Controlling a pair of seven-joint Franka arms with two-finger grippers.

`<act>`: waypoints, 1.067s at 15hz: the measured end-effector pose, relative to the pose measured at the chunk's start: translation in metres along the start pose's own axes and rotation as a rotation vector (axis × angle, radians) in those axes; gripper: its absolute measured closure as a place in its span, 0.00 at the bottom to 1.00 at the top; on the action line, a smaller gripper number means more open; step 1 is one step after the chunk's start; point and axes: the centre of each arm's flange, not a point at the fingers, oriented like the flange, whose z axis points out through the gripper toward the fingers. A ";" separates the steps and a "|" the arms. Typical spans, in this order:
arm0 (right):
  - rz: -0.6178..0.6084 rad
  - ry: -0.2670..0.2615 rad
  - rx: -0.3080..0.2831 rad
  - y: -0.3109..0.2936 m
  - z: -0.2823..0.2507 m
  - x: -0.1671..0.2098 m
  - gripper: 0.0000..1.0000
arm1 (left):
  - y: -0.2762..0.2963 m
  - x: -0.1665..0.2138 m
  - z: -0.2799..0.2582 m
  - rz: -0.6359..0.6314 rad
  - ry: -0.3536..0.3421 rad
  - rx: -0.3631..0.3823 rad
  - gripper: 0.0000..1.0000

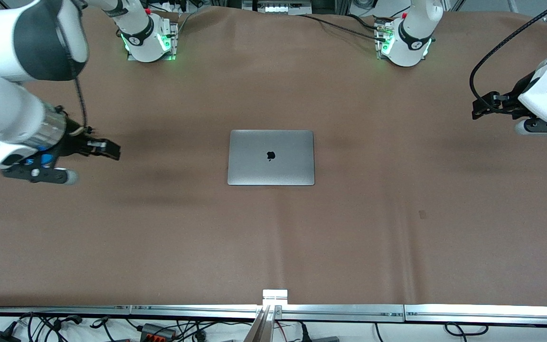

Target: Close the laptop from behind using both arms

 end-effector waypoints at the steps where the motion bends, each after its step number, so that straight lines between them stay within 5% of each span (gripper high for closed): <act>1: -0.004 0.020 0.018 0.015 -0.003 0.007 0.02 | 0.000 0.000 -0.003 0.000 0.003 0.001 0.00; 3: -0.023 0.047 0.049 0.050 -0.008 0.020 0.00 | 0.001 -0.001 -0.006 0.001 0.007 0.001 0.00; 7: -0.065 0.082 0.018 0.109 -0.021 0.026 0.00 | 0.001 -0.001 -0.007 -0.001 0.006 0.002 0.00; 16: -0.093 0.071 -0.012 0.118 -0.004 0.019 0.00 | 0.001 -0.002 -0.006 -0.002 -0.005 0.002 0.00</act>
